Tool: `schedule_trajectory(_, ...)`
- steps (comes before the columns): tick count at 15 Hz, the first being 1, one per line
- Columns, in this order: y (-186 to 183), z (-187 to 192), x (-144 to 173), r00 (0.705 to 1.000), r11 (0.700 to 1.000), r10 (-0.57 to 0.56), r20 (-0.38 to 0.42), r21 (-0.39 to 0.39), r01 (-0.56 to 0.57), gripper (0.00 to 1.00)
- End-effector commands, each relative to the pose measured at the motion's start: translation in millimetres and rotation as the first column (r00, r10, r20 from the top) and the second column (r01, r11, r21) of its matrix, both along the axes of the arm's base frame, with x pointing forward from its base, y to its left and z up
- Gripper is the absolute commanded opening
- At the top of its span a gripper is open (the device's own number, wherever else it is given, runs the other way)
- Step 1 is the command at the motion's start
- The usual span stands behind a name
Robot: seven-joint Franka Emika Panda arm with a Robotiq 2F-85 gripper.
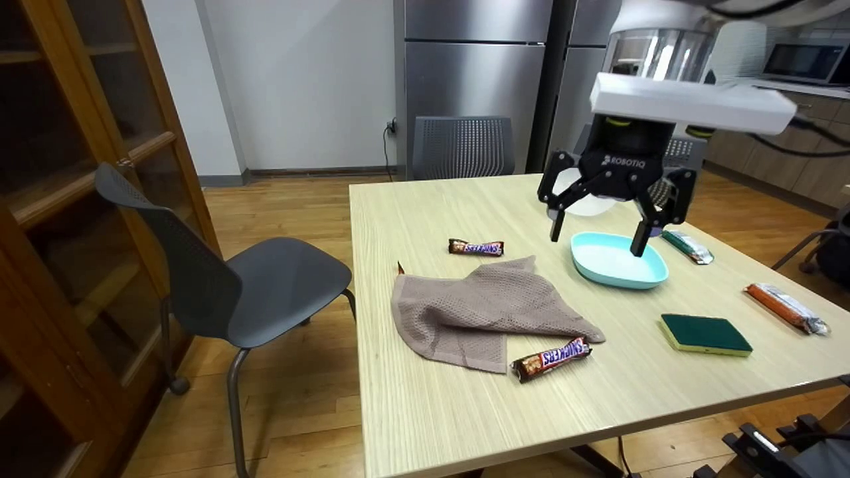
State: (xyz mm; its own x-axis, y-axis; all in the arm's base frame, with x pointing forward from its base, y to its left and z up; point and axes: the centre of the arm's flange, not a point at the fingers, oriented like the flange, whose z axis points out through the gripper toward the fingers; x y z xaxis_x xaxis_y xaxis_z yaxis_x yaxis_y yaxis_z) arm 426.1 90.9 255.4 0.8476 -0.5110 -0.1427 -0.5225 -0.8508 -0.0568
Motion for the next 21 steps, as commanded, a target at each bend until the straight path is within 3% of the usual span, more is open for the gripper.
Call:
schedule_trajectory(1,12,-48,24,0.989,0.989,-0.148,0.006,-0.017,0.148,1.0)
schedule_trajectory(5,9,-95,25,0.967,0.966,-0.256,-0.004,-0.046,0.256,1.0)
schedule_trajectory(6,2,-77,12,0.979,0.979,-0.202,-0.005,-0.033,0.202,1.0)
schedule_trajectory(15,1,-85,12,0.978,0.977,-0.208,-0.011,-0.039,0.208,1.0)
schedule_trajectory(21,8,-131,28,0.946,0.947,-0.322,-0.026,-0.015,0.322,1.0)
